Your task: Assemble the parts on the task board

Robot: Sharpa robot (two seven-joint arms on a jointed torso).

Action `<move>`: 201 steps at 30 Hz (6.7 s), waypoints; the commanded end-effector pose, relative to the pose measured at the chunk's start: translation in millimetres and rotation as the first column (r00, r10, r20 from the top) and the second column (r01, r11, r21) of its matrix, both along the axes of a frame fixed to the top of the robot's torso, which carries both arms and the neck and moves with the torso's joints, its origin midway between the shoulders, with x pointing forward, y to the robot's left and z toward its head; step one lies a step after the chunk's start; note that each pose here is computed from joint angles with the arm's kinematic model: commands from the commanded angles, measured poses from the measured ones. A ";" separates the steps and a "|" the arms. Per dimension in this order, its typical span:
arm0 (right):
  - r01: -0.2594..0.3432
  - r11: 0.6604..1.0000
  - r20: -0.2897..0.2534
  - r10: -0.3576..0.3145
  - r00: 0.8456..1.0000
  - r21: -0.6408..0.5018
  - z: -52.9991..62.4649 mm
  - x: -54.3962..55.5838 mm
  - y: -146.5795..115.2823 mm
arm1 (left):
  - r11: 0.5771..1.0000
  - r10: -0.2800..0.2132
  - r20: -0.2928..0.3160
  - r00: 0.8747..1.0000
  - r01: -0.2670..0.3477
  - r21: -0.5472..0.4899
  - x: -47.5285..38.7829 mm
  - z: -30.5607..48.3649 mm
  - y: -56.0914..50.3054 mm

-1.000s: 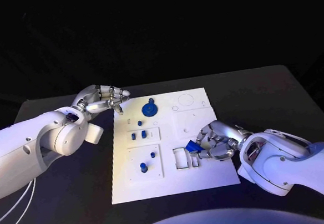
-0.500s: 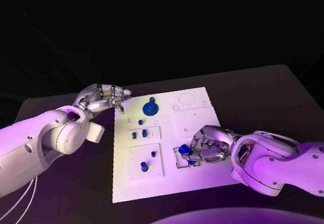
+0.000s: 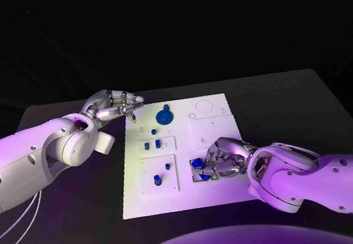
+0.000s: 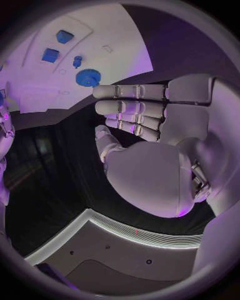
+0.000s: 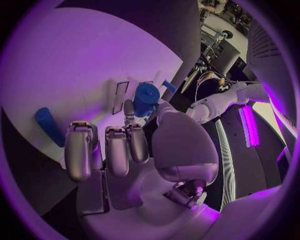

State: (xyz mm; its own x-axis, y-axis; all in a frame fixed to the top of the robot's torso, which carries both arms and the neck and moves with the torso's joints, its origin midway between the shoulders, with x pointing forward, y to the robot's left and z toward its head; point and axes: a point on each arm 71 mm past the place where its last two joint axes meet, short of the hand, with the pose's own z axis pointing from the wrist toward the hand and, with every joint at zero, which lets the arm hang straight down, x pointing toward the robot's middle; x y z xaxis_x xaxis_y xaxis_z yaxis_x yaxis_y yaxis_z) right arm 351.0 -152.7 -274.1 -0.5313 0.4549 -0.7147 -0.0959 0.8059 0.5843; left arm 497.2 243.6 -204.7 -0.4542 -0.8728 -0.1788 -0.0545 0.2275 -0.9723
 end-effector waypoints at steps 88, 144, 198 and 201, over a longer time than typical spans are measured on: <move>-0.065 0.997 -0.024 0.064 0.998 -0.050 0.5 -5.8 -13.0 | 1.000 -0.003 0.000 1.000 0.003 0.005 -2.4 1.4 6.0; -0.046 0.996 0.099 0.053 0.994 -0.074 4.7 2.7 -11.2 | 1.000 0.005 0.002 1.000 -0.005 0.009 -3.0 1.8 9.1; 0.093 0.973 0.120 -0.069 0.990 -0.211 -1.5 -9.9 -97.7 | 1.000 0.007 0.012 1.000 -0.007 0.005 -5.8 3.9 10.5; 0.084 0.972 0.108 -0.061 0.992 -0.219 -4.0 -10.4 -95.2 | 1.000 0.007 0.012 1.000 -0.007 0.005 -5.8 3.9 10.6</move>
